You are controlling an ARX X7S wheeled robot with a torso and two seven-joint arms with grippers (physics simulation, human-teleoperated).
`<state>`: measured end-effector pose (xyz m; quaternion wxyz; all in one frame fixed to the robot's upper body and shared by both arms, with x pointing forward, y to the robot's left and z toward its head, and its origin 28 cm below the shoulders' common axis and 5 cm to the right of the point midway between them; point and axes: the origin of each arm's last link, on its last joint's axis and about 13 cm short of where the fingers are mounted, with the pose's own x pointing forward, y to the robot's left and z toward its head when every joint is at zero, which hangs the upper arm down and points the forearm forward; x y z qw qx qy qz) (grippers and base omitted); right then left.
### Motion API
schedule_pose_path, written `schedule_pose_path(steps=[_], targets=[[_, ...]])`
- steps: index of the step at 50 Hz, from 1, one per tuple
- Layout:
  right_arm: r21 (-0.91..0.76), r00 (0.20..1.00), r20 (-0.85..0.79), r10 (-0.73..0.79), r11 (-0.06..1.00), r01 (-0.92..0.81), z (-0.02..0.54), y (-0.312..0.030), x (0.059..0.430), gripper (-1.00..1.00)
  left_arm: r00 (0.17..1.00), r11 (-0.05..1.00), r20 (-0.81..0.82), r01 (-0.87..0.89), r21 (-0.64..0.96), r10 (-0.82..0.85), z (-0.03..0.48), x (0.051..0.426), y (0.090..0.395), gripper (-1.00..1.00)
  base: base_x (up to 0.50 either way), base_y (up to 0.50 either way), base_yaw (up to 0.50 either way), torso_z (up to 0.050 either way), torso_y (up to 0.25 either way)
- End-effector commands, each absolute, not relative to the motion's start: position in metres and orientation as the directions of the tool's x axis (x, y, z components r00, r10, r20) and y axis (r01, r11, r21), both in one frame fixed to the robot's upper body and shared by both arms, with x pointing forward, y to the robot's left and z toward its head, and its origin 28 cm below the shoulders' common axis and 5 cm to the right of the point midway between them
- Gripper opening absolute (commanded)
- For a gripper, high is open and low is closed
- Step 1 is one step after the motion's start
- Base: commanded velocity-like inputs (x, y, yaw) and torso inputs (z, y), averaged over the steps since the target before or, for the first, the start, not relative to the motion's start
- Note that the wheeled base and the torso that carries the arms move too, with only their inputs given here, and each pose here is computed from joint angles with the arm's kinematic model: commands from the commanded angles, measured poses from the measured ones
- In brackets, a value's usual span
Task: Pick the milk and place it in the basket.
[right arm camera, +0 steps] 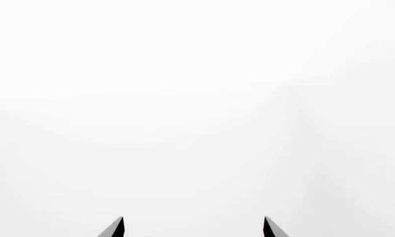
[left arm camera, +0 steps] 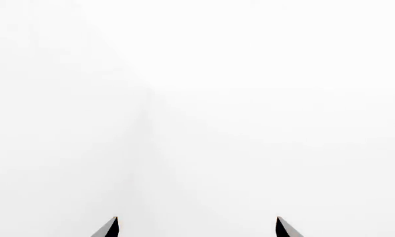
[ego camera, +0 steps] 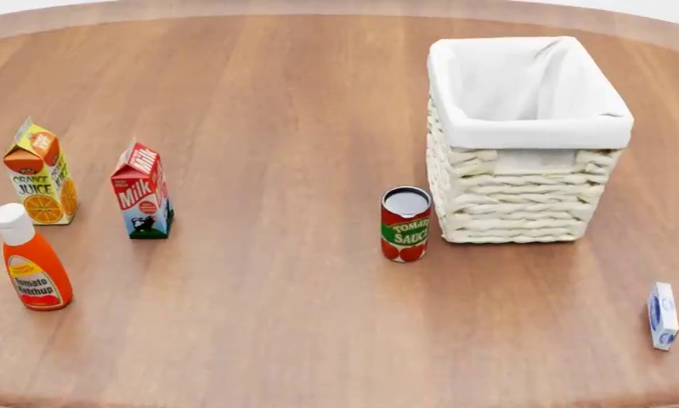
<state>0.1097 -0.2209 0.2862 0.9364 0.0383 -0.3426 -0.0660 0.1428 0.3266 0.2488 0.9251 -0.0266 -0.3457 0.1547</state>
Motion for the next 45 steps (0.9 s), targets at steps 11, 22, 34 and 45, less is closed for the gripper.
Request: schedule_pose_path(steps=[11, 22, 34, 45], targets=[[-0.019, 0.715, 0.698, -0.047, 0.996, 0.083, 0.291, -0.206, 0.085, 1.00, 0.652, 0.957, 0.717, -0.278, -0.079, 0.248, 0.266, 0.120, 0.320, 1.00, 0.00, 0.50, 0.00, 0.000, 0.000], [-0.044, 0.724, 0.689, -0.021, 0.997, 0.071, 0.288, -0.202, 0.088, 1.00, 0.652, 0.957, 0.718, -0.283, -0.069, 0.244, 0.265, 0.121, 0.320, 1.00, 0.00, 0.50, 0.00, 0.000, 0.000], [-0.077, 0.727, 0.686, 0.015, 0.996, 0.052, 0.286, -0.199, 0.089, 1.00, 0.651, 0.957, 0.720, -0.285, -0.060, 0.239, 0.265, 0.121, 0.319, 1.00, 0.00, 0.31, 0.00, 0.000, 0.000], [-0.106, 0.726, 0.686, 0.038, 0.993, 0.048, 0.286, -0.198, 0.088, 1.00, 0.649, 0.956, 0.722, -0.286, -0.061, 0.240, 0.266, 0.120, 0.319, 1.00, 0.00, 0.00, 0.00, 0.000, 0.000]])
